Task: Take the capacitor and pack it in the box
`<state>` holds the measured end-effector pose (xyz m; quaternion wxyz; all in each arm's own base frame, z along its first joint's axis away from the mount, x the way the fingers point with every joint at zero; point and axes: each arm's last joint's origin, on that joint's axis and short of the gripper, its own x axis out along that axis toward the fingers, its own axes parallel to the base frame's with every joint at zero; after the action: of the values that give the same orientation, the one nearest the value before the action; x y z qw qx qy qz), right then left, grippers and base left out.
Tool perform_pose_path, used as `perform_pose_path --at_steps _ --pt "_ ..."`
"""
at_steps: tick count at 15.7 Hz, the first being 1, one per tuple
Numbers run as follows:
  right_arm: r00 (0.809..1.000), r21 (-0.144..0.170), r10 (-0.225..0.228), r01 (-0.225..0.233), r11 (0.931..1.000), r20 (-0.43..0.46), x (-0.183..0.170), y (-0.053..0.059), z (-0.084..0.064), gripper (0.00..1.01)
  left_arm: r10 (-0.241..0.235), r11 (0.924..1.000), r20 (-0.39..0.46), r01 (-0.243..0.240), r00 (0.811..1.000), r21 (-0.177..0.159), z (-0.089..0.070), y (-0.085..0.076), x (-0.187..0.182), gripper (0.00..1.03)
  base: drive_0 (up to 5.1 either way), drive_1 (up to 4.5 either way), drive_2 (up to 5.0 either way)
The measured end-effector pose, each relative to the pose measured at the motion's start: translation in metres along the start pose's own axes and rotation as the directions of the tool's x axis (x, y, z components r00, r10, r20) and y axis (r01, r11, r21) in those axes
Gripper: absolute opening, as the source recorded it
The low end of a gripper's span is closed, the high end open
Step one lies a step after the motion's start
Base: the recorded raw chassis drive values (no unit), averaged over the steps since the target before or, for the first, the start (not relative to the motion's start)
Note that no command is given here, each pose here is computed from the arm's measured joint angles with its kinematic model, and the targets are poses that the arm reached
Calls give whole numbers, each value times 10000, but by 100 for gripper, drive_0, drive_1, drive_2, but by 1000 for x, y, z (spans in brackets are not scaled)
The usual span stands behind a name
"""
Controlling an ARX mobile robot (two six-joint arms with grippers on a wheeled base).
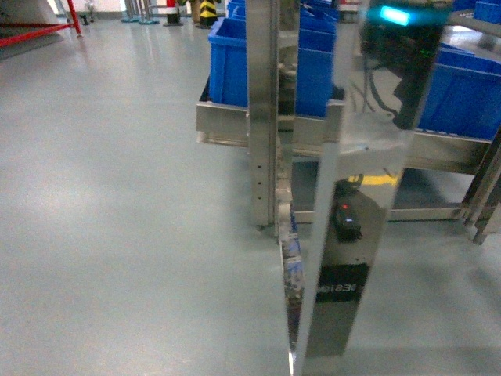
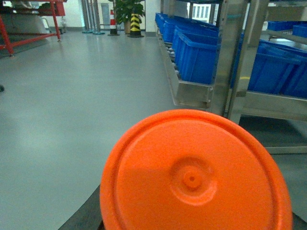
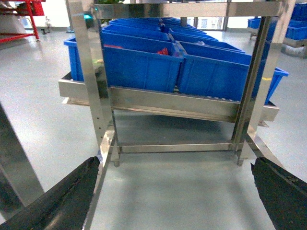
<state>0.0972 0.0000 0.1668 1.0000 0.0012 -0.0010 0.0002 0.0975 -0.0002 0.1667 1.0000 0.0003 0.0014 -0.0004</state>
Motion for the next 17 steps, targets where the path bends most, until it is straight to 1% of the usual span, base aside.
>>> perform_pose_path --at_steps 9,13,17 --pt "10000 0 -4 4 10000 11 0 0 0 98 8 10000 -8 -8 10000 0 0 0 0 44 -484 251 251" --pt "10000 0 0 0 10000 4 0 0 0 98 -11 10000 -11 11 10000 0 0 0 0 44 -470 147 359" --pt "10000 0 -4 4 10000 11 0 0 0 98 -8 10000 -15 8 10000 0 0 0 0 44 -495 246 246"
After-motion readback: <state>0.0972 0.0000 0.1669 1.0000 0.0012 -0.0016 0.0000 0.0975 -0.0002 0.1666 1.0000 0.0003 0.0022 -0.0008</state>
